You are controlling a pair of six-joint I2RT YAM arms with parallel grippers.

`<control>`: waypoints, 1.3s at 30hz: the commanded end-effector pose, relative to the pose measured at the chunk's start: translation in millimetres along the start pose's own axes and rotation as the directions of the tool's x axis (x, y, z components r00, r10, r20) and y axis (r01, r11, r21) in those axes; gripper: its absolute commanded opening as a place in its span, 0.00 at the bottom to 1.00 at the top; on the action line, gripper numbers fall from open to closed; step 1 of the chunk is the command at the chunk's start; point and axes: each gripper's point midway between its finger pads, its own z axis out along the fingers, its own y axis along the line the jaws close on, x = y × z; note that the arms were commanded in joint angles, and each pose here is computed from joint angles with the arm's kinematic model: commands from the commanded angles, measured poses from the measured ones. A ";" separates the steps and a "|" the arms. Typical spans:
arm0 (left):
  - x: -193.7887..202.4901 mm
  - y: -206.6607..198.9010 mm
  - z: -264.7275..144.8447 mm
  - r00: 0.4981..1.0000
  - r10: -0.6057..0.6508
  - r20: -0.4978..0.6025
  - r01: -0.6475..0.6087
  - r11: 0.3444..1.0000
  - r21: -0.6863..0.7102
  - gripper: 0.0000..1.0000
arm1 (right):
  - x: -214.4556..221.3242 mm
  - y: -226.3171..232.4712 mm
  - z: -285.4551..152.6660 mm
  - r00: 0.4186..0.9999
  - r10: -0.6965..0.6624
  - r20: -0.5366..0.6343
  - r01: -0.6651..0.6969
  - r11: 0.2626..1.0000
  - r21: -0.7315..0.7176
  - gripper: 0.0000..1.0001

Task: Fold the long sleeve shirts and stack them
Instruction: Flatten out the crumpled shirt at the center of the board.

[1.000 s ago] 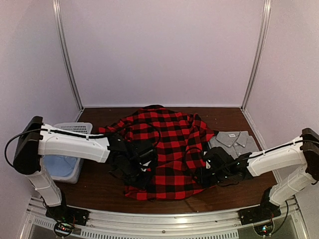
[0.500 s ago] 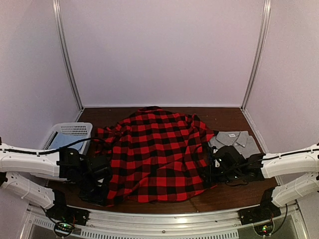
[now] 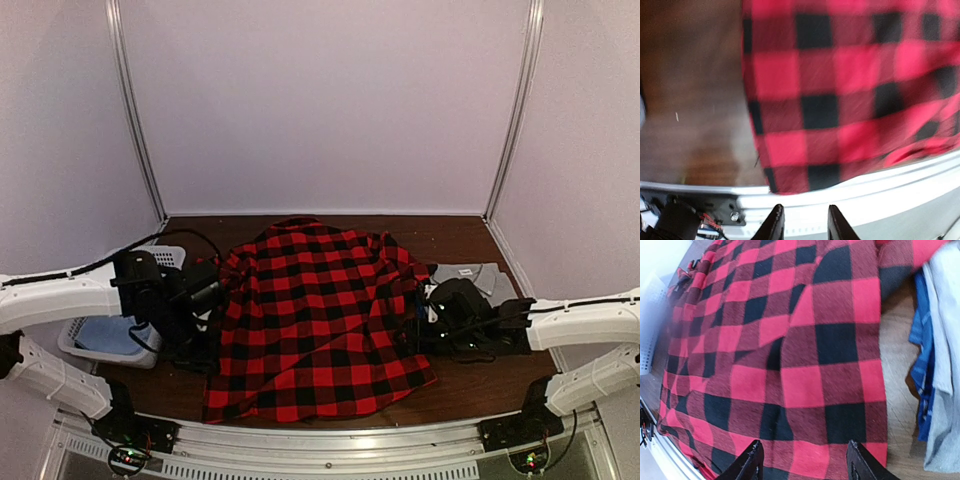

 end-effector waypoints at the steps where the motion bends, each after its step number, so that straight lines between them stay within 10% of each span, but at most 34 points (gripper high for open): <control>1: -75.5 -22.0 -29.1 0.977 0.063 0.202 -0.068 0.998 0.017 0.32 | -29.1 18.4 -3.1 0.998 -0.018 0.065 0.019 1.000 -0.018 0.57; 16: -297.1 -42.2 54.5 0.909 0.038 0.415 -0.116 0.979 0.165 0.29 | -56.7 32.4 -2.5 0.995 0.002 0.095 -0.001 1.000 -0.008 0.58; 30: -364.8 80.6 95.0 0.907 -0.156 0.390 0.145 0.988 0.057 0.28 | -88.5 24.5 5.1 0.987 0.070 0.146 -0.079 0.995 0.054 0.59; 39: -410.4 66.2 56.9 0.880 -0.131 0.456 0.080 0.988 0.130 0.29 | -46.0 19.6 30.1 0.994 0.109 0.023 -0.110 0.993 0.041 0.60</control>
